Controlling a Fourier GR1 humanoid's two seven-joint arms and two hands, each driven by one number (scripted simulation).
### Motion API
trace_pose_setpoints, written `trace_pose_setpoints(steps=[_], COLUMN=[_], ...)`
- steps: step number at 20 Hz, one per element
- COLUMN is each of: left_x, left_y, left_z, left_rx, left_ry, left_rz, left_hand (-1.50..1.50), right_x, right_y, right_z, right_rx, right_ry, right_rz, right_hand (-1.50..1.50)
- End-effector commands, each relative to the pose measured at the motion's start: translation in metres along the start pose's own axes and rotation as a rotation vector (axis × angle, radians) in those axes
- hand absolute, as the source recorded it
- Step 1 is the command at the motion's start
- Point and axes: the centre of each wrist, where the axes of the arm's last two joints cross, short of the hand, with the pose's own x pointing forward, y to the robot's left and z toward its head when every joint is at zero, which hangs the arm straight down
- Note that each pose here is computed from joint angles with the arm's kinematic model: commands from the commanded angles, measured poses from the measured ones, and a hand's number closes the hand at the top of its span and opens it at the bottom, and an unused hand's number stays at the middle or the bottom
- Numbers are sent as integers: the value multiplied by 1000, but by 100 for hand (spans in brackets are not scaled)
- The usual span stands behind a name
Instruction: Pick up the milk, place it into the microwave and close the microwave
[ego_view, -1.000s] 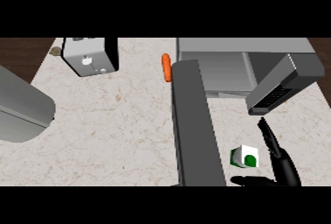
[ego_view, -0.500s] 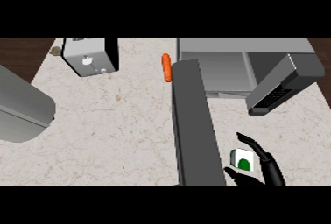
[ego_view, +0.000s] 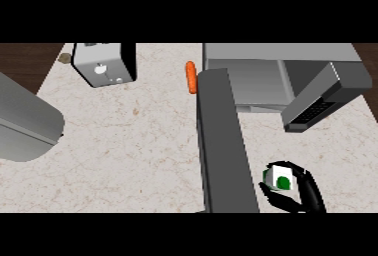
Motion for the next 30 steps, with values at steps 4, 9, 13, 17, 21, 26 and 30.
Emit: trace_pose_setpoints(steps=[4,9,13,17,21,26,30], left_x=[5,10,-1,-7,-2,-7,-2], left_y=[-9,10,2,16,11,13,28], left_z=[-7,8,-10,-5,7,7,10], left_rx=[-19,6,-16,-9,-8,-4,22], left_ry=[12,11,-12,-18,10,5,30], left_rz=[35,21,41,35,65,41,35], left_hand=[-150,-150,-150,-150,-150,-150,-150], right_x=[-13,-22,-5,-7,-2,17,45], right_y=[5,-2,5,-30,-17,-1,5], right_z=[-30,-13,-81,-105,-110,-135,-164], right_rx=[23,-12,30,39,86,166,107], right_ry=[10,-94,-130,-181,-238,-289,-324], right_rz=[99,-5,-17,-42,-155,-184,-128], right_hand=[150,150,150,150,150,150,150])
